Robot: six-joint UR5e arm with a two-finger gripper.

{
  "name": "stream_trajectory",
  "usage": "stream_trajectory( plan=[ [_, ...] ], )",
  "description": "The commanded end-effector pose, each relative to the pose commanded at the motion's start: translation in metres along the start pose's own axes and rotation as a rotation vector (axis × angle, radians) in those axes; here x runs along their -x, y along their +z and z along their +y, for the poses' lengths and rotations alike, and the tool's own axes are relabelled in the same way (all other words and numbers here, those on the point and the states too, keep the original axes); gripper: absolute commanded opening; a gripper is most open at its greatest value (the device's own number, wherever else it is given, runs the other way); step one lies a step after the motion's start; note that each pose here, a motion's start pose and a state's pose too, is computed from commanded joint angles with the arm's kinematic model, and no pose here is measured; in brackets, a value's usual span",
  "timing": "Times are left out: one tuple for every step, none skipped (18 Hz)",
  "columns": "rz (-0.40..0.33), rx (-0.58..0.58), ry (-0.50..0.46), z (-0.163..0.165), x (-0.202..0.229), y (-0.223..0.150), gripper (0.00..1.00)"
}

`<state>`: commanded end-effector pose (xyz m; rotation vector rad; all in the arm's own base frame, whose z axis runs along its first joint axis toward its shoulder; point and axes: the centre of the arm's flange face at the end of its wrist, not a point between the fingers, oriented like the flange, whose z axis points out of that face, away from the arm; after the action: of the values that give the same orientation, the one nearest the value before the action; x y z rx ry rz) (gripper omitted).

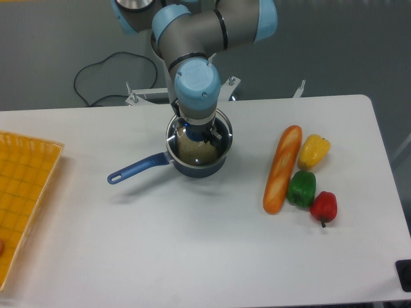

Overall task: Close the pot lid
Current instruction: 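Lower the glass lid down onto the saucepan rim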

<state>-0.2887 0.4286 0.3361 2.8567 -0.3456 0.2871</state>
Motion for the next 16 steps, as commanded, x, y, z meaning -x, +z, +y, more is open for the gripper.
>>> stream_trajectory(
  plan=[
    [0.003,0.001,-0.001,0.0,0.001,0.001,0.33],
    [0.007,0.003,-0.001,0.0,0.0,0.004,0.33],
    [0.012,0.006,0.0,0.0,0.0,0.006,0.33],
    [0.016,0.009,0.0,0.0,0.0,0.009,0.33],
    [0.019,0.01,-0.001,0.001,0.0,0.011,0.33],
    [0.021,0.01,-0.004,0.001,0.001,0.012,0.33],
    [0.024,0.012,-0.004,0.001,0.001,0.012,0.33],
    [0.025,0.012,-0.003,0.001,0.001,0.013,0.33],
    [0.026,0.013,-0.002,0.001,0.0,0.014,0.33],
    [0.03,0.015,-0.003,0.001,0.0,0.016,0.33],
    [0.032,0.016,-0.001,0.001,0.0,0.017,0.33],
    [0.036,0.018,-0.001,0.001,0.0,0.02,0.33],
    [0.037,0.019,-0.001,0.001,-0.001,0.02,0.33],
    [0.04,0.02,-0.002,0.001,-0.001,0.022,0.33],
    [0.044,0.023,-0.002,0.001,-0.002,0.024,0.33],
    [0.045,0.024,0.002,0.001,-0.002,0.025,0.33]
  ],
)
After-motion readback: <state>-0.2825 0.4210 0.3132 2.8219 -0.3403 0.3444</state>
